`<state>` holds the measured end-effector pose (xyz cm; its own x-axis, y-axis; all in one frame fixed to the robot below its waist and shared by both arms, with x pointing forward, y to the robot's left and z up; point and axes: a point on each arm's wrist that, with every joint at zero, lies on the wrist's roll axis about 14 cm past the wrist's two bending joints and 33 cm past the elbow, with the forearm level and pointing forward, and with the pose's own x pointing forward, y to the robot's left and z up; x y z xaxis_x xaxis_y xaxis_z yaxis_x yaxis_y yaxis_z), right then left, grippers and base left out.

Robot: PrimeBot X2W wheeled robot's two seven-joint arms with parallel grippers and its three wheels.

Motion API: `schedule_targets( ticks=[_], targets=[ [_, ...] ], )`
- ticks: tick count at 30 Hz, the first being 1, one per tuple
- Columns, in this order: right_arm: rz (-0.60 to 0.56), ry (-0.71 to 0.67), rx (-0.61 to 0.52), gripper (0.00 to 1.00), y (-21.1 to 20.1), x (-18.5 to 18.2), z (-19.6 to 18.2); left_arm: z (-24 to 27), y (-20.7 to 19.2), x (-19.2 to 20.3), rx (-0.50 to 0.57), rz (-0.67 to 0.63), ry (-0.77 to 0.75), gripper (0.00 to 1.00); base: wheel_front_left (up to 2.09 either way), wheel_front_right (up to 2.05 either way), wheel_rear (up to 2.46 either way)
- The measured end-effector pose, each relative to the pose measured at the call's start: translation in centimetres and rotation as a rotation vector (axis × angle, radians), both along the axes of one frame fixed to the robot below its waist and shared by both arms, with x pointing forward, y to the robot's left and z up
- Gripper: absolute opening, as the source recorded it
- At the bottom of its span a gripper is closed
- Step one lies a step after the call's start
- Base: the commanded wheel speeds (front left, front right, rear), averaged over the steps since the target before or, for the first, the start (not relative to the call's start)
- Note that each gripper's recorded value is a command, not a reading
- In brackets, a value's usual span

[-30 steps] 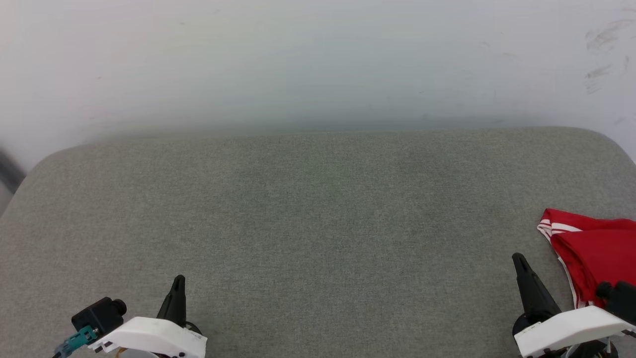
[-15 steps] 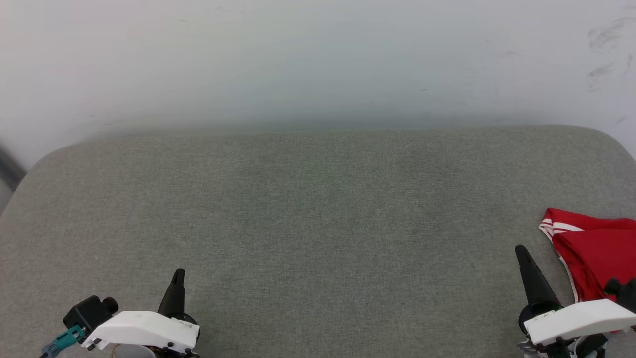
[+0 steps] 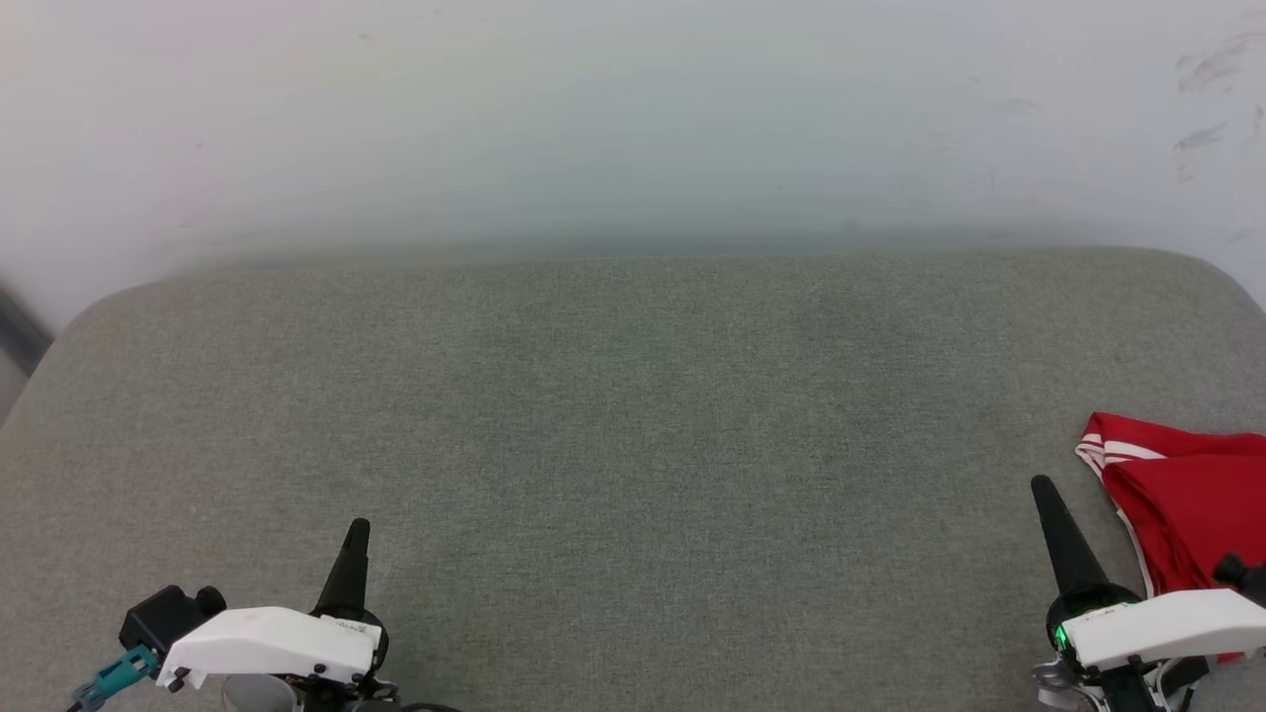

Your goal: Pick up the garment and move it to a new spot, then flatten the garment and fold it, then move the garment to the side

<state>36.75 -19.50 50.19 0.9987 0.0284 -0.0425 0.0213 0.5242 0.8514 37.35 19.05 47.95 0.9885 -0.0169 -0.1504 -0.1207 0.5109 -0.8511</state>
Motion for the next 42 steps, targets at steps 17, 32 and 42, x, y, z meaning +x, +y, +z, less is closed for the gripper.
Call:
schedule_targets(
  ticks=[17, 32, 42],
  targets=[
    [-0.011, -0.003, 0.174, 0.0, -0.1, 0.6, 0.0, 0.7, 0.2, 0.5, -0.174, 0.02, -0.028, 0.0, 0.0, 0.0, 0.0],
    [-0.023, -0.007, 0.31, 0.0, -0.3, 1.0, 0.0, 1.1, 0.4, 0.8, -0.307, 0.035, -0.056, 0.0, 0.0, 0.0, 0.0],
    [-0.03, -0.016, 0.392, 0.0, -0.4, 1.4, 0.2, 1.7, 0.6, 1.1, -0.384, 0.042, -0.085, 0.0, 0.0, 0.0, 0.0]
  ],
)
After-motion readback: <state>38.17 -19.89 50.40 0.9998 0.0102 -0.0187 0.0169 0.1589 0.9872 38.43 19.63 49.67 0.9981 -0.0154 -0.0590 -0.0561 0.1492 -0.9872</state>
